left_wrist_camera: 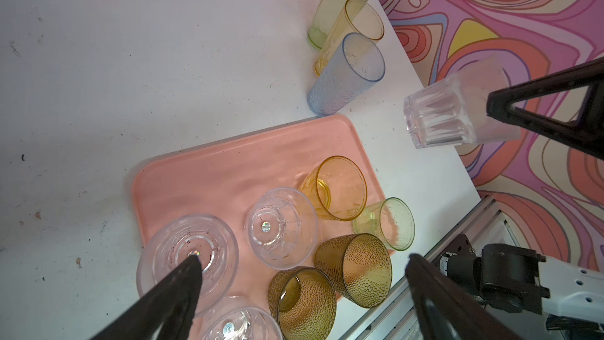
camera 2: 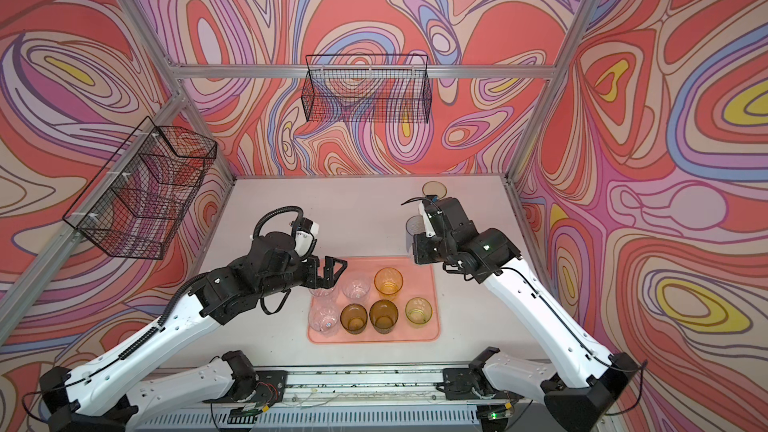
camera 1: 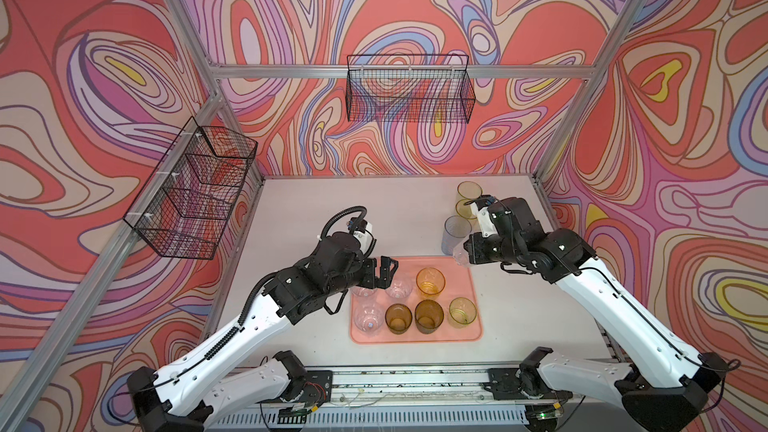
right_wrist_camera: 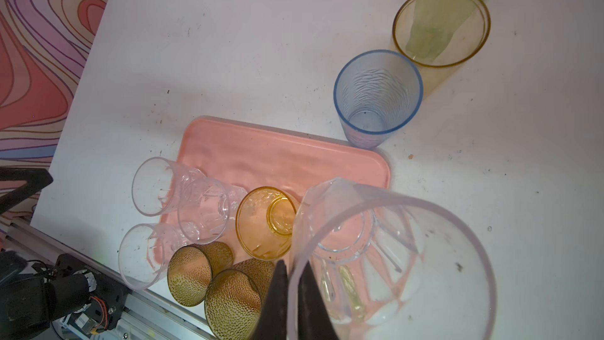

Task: Place the glasses into the tray
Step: Place the glass on the tray.

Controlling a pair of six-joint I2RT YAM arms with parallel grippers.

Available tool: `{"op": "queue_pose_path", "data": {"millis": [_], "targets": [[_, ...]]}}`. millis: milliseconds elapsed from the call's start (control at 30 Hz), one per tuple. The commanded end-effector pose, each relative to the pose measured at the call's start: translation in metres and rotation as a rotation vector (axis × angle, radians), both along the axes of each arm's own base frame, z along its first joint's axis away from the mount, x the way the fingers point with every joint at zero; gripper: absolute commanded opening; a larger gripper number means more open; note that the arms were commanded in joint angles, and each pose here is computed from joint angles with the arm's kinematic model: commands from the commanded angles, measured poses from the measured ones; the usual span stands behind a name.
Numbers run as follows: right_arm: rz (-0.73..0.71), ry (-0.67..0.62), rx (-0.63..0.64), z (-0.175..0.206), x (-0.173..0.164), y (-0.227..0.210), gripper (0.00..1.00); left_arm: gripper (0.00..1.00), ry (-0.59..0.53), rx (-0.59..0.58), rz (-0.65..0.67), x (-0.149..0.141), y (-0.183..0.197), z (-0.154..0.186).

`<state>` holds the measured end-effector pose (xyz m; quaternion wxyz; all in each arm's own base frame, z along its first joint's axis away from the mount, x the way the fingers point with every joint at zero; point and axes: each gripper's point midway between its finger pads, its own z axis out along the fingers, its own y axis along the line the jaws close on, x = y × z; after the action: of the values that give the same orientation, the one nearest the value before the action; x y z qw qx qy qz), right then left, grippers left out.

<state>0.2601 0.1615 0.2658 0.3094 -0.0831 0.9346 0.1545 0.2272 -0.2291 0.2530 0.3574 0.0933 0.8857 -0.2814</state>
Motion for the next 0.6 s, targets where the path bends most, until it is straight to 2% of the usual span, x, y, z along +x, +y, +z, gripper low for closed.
{"op": "queue_pose_path", "data": {"millis": [0, 333, 567], "targets": [[-0.024, -0.005, 0.002, 0.000, -0.006, -0.006, 0.00, 1.00, -0.054, 0.006, 0.017, 0.006, -0.008, 0.016], [-0.031, 0.053, 0.016, -0.029, -0.010, -0.002, 0.00, 1.00, -0.042, 0.047, -0.067, 0.005, -0.047, 0.007], [-0.028, 0.115, 0.017, -0.058, -0.008, 0.005, 0.00, 1.00, -0.037, 0.052, -0.069, 0.007, -0.052, 0.002]]}}
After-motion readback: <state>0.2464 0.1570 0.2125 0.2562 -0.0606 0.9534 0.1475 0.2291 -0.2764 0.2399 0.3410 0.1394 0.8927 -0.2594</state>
